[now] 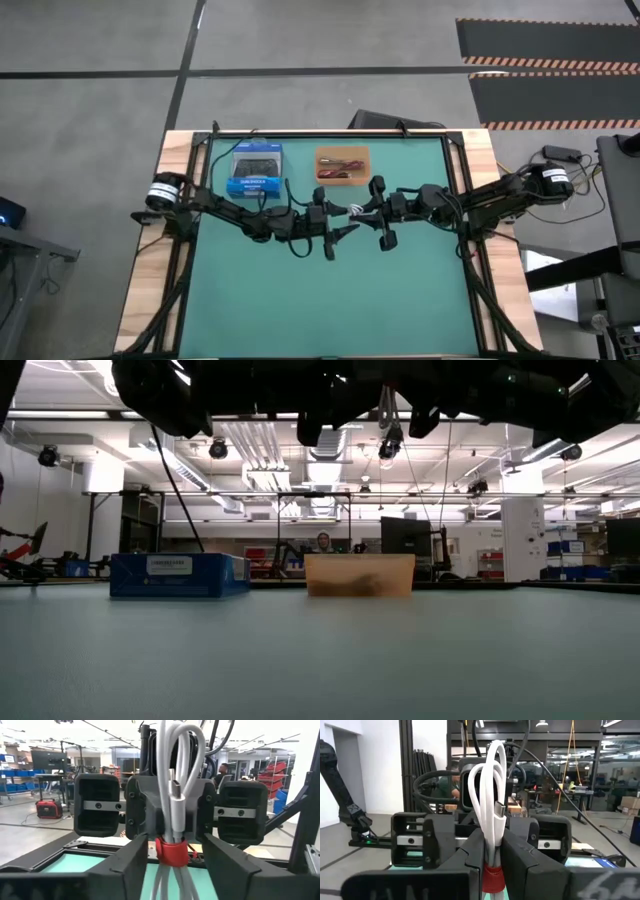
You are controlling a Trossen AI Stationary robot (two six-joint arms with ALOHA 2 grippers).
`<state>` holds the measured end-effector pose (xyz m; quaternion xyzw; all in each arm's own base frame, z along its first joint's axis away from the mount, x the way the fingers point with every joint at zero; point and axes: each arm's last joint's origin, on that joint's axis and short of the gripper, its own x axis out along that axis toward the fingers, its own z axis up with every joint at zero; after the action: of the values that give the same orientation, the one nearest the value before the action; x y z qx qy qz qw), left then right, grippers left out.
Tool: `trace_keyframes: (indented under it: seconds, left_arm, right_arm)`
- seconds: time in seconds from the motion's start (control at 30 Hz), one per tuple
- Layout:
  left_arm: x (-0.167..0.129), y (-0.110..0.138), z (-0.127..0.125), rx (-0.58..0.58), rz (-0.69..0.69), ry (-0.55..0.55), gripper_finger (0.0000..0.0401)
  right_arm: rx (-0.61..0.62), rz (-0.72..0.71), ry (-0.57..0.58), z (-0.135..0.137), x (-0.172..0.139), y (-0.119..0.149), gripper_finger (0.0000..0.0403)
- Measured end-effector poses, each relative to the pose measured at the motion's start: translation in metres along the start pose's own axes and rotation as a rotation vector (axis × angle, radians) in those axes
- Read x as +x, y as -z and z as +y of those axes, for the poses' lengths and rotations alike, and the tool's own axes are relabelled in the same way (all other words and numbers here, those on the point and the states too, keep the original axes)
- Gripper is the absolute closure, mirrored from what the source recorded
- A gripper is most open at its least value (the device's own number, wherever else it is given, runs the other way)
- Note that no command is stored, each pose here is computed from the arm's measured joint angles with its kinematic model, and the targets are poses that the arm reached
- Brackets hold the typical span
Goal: Pick and place USB-C Cables
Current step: Put the white charger cable into the orange bin
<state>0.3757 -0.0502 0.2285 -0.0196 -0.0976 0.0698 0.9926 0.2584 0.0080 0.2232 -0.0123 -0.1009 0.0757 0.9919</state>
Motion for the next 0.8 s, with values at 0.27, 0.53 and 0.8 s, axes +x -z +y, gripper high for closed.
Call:
trace_keyframes:
  seconds: [0.27,0.53,0.8]
  left_arm:
    - [0.000,-0.001,0.000,0.003,0.015,-0.009,0.0349]
    - [0.000,0.001,0.000,-0.036,0.047,-0.008,0.0378]
    - [0.003,0.000,0.001,0.039,0.265,-0.086,0.0378]
  right_arm:
    - [0.016,-0.004,-0.001,0.000,0.000,-0.001,0.0345]
    - [0.062,0.006,0.009,0.000,-0.005,-0.010,0.0259]
    - [0.087,0.127,0.035,-0.001,-0.022,-0.036,0.0208]
